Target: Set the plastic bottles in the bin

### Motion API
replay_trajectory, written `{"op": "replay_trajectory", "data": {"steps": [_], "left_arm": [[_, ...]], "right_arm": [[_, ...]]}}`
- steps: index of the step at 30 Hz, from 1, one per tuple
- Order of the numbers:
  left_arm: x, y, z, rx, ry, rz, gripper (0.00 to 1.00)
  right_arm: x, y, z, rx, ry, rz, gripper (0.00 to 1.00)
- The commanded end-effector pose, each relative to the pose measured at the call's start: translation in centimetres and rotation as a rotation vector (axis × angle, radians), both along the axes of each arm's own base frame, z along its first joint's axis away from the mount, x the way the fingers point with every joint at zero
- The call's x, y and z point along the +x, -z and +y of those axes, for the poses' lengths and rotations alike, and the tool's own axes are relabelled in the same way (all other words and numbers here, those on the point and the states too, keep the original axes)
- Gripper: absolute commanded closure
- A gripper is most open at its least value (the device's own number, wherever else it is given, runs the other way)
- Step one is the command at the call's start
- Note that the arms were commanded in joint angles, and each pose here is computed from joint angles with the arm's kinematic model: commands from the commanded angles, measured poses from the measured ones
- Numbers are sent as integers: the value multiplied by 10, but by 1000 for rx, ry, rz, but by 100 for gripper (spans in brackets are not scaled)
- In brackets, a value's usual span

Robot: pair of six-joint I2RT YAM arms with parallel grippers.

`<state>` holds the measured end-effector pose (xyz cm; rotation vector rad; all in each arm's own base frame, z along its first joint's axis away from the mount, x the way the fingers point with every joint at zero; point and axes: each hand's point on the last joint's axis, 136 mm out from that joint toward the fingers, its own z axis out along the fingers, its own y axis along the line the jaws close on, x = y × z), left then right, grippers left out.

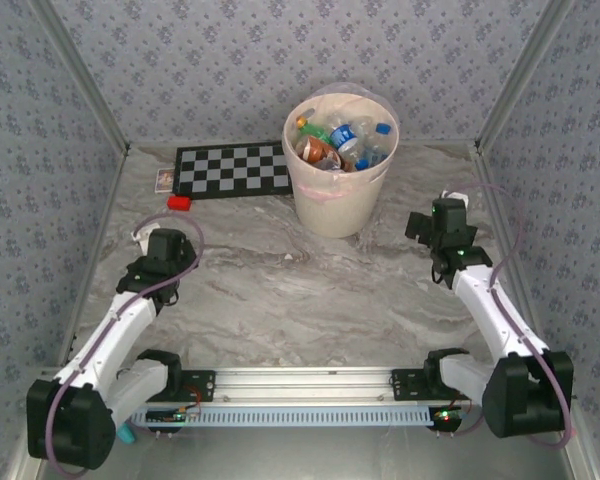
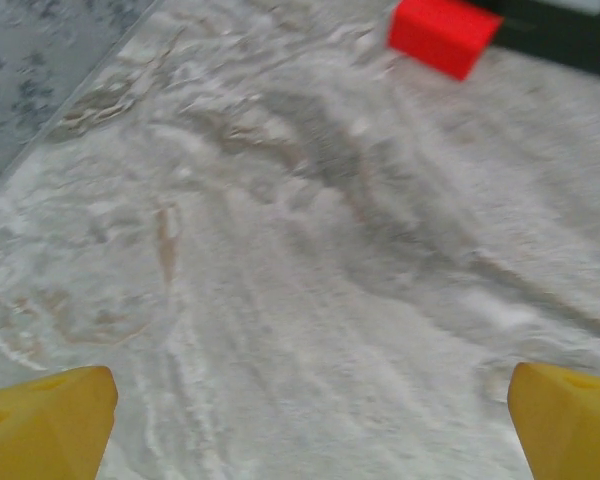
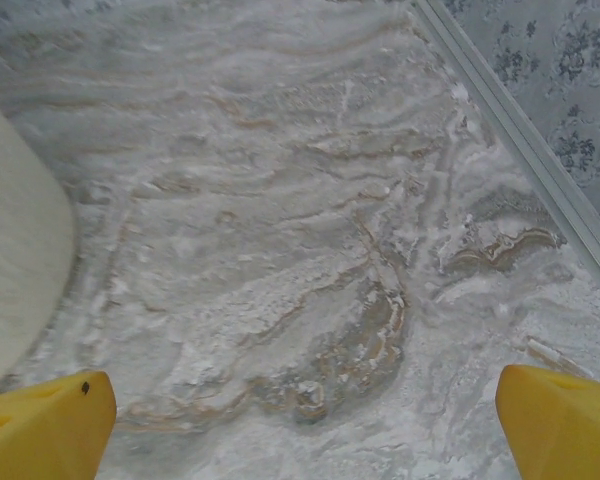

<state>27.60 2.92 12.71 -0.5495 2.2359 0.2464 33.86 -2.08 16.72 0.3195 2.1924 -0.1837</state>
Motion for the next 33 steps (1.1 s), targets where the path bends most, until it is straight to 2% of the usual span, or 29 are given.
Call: {"op": "replay_trajectory", "data": {"steps": [1,6,11,15,17,22,29,33], "left_arm": [[23,-18,13,91,28,-97,0],[45,0,22,80,61,-167,0],[71,24,26,79,78,-160,0],[92,25,18,90,149,-193,0],[103,22,14,98,190,-218,0],[119,19,7,104,263,-279,0],[120,36,-7,92,362,-339,0],[121,38,-12,82,392,-324,0]], "right_arm": [[15,-2,-16,-101,46,-86,1],[29,19,-17,-120,47,-115,1],[55,24,-4,-139,-51,-197,1],[70,20,5,-112,-106,-245,0],[76,16,4,-141,-135,-284,0],[87,18,0,-108,-146,-280,0],[73,30,-6,-122,-141,-174,0],[66,24,-10,-106,-143,-239,0]]}}
